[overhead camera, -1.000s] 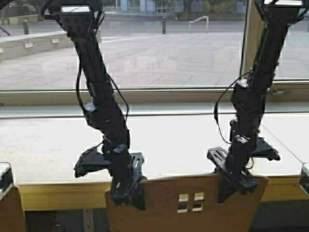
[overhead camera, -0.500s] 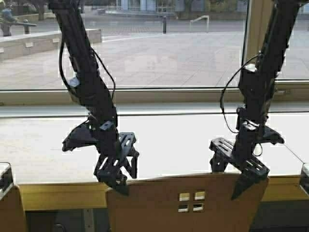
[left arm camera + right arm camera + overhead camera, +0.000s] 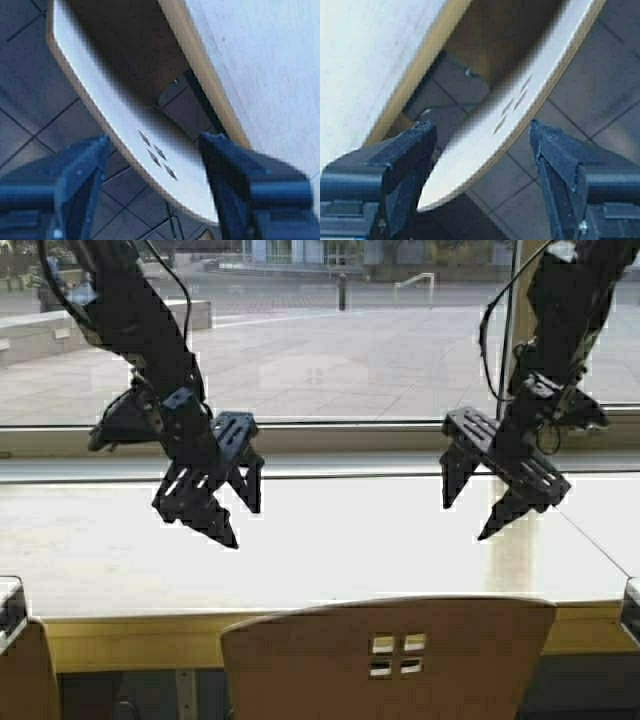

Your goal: Push the chairs under the table

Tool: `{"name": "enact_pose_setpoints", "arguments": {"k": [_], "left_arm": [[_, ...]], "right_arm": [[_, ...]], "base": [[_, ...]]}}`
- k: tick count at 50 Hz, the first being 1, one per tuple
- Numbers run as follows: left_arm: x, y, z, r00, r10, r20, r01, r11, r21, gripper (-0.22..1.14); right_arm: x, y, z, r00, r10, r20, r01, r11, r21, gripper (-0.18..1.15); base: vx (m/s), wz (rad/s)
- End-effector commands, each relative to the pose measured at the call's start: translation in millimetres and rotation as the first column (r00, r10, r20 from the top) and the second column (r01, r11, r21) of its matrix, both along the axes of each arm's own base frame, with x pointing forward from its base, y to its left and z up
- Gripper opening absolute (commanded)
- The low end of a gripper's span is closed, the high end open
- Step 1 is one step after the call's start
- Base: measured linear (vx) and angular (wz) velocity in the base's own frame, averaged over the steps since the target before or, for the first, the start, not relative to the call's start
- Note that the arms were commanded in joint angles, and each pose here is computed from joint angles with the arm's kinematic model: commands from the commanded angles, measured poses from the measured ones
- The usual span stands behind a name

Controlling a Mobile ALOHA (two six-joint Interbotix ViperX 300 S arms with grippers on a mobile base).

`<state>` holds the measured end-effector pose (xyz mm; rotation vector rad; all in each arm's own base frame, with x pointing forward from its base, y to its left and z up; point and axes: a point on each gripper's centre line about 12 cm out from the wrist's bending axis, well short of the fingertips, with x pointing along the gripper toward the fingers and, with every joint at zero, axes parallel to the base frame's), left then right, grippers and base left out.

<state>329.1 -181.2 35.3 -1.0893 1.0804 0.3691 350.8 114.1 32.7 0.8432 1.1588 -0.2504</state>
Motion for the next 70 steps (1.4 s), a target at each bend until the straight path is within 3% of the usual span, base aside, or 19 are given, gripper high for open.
{"name": "enact_pose_setpoints", "arguments": {"k": [1,8,17,21,27,33,45,70], "left_arm": [[5.6,26.6,55.8,0.975,-0.134,0.175,0.121,0.989,0.085,0.89],[0.2,70.3,102.9,0.902,-0.306,0.304,0.229,0.937,0.264,0.88],[-14.7,108.4,153.0,0.786,-0.495,0.371,0.301,0.83,0.47,0.88],[-22.5,110.3,168.9,0.717,-0.595,0.364,0.344,0.756,0.558,0.88],[-33.6,112.2,170.9,0.654,-0.69,0.311,0.39,0.659,0.643,0.88],[-39.5,114.5,160.6,0.637,-0.725,0.261,0.419,0.61,0.673,0.88],[-24.5,112.6,167.1,0.634,-0.722,0.277,0.396,0.611,0.685,0.88],[-29.6,113.7,174.2,0.632,-0.715,0.299,0.378,0.621,0.686,0.88]], "right_arm": [[4.4,-2.5,59.0,0.97,0.149,0.189,-0.135,0.987,-0.088,0.9],[-1.9,-8.2,104.7,0.886,0.331,0.323,-0.258,0.934,-0.248,0.9],[-11.3,-15.5,141.0,0.738,0.559,0.378,-0.358,0.799,-0.483,0.9],[-14.9,-17.2,143.0,0.709,0.602,0.369,-0.373,0.763,-0.528,0.9],[-16.8,-17.7,139.8,0.708,0.604,0.368,-0.372,0.761,-0.532,0.9],[-16.7,-18.2,139.6,0.707,0.605,0.366,-0.373,0.759,-0.533,0.9],[-20.8,-18.7,133.4,0.712,0.609,0.348,-0.386,0.755,-0.531,0.9],[-20.8,-17.1,135.9,0.711,0.612,0.345,-0.393,0.754,-0.527,0.9]], "base": [[-0.05,0.05],[-0.07,0.11],[-0.08,0.2],[-0.07,0.27],[-0.06,0.37],[-0.08,0.51],[-0.11,0.62],[-0.23,0.37]]}}
